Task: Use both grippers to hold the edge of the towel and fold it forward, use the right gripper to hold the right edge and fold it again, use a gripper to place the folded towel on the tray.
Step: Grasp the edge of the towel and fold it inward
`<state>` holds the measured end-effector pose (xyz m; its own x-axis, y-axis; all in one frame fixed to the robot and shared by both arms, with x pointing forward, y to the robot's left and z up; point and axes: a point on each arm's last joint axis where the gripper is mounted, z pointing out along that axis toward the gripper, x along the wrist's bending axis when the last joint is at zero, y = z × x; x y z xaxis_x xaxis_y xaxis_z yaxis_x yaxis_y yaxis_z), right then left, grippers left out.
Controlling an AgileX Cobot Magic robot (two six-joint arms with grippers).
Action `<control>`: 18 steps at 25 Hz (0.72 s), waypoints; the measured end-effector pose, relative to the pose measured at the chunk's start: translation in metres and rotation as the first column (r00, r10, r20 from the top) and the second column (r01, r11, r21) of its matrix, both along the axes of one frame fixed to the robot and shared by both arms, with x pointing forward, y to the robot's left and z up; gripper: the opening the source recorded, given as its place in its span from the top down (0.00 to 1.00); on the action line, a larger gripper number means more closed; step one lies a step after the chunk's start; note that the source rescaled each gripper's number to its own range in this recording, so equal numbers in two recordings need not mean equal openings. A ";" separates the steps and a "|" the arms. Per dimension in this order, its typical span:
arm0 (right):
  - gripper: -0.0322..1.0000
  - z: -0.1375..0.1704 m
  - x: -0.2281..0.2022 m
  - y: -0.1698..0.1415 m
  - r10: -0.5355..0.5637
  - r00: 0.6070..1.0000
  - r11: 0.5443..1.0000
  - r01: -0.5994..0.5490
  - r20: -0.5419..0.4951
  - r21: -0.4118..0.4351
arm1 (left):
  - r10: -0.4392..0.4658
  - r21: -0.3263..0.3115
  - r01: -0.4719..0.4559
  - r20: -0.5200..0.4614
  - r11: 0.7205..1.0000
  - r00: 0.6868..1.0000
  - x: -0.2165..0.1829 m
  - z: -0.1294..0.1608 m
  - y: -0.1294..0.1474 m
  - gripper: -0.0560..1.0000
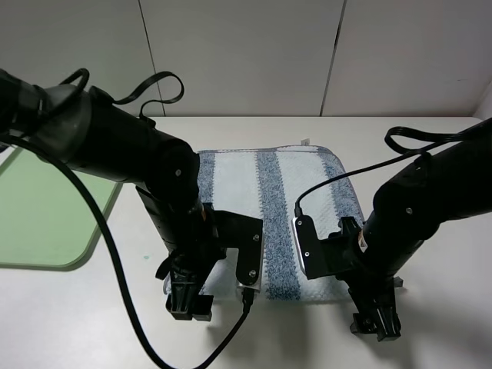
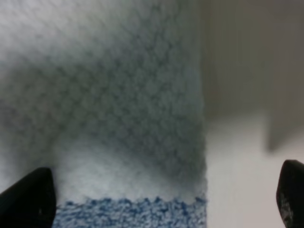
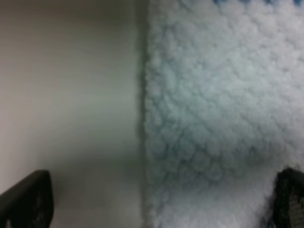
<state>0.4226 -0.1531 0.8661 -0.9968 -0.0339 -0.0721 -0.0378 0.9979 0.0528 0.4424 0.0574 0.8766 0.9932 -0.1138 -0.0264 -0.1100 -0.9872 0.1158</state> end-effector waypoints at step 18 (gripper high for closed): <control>0.11 0.000 0.001 0.001 -0.006 1.000 1.000 0.006 0.009 0.011 | -0.001 -0.010 0.001 0.026 1.000 1.000 0.004 -0.008 -0.002 0.58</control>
